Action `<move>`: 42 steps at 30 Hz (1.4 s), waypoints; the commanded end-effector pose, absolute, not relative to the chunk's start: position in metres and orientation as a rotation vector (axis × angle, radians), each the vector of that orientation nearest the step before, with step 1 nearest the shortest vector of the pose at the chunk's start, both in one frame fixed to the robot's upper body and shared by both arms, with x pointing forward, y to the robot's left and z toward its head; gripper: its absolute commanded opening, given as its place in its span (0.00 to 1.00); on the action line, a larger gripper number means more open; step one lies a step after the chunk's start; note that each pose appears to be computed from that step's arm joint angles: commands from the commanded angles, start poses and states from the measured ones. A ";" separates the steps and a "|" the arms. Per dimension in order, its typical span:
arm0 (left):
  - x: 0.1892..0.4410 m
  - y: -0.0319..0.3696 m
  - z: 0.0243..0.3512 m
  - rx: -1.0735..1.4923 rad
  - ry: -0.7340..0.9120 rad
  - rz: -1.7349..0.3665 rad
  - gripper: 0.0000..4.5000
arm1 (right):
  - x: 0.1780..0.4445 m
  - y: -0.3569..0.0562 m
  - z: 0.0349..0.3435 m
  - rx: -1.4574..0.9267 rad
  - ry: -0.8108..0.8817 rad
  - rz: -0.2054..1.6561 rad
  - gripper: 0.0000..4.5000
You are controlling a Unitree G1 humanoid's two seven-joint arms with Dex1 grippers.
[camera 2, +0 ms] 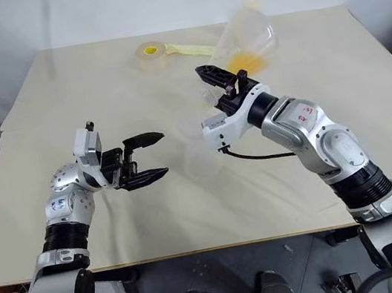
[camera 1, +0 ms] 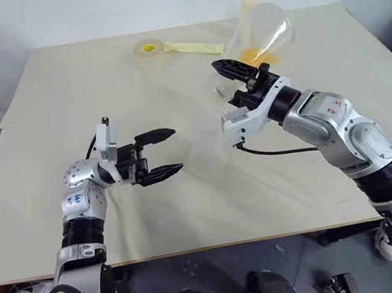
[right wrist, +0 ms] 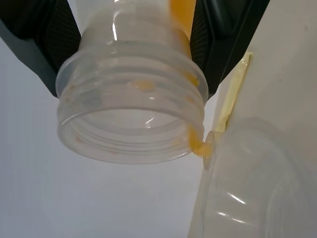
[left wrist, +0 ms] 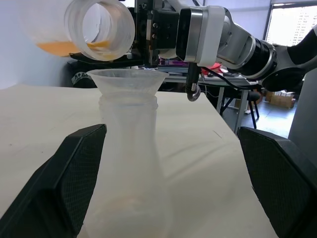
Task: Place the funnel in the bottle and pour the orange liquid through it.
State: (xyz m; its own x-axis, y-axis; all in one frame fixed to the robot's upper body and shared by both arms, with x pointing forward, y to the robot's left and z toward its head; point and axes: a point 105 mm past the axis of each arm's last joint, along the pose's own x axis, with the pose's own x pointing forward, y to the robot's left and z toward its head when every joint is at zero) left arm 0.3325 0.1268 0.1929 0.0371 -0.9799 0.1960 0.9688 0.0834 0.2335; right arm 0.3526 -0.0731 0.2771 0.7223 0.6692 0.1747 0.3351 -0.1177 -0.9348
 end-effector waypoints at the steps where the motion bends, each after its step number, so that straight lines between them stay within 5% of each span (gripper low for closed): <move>1: 0.332 0.127 0.203 0.057 -0.388 -1.492 1.00 | 0.346 -0.079 0.305 -1.740 -0.887 0.243 0.55; 42: 0.336 0.126 0.205 0.060 -0.384 -1.496 1.00 | 0.345 -0.074 0.305 -1.836 -0.981 0.239 0.55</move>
State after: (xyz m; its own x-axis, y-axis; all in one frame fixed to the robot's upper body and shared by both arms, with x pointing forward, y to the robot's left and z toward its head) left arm 0.3360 0.1271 0.1926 0.0461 -0.9789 0.1992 0.9706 0.0910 0.2227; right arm 0.3514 -0.0713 0.2792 0.6773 0.7135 0.1797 0.4357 -0.1922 -0.8793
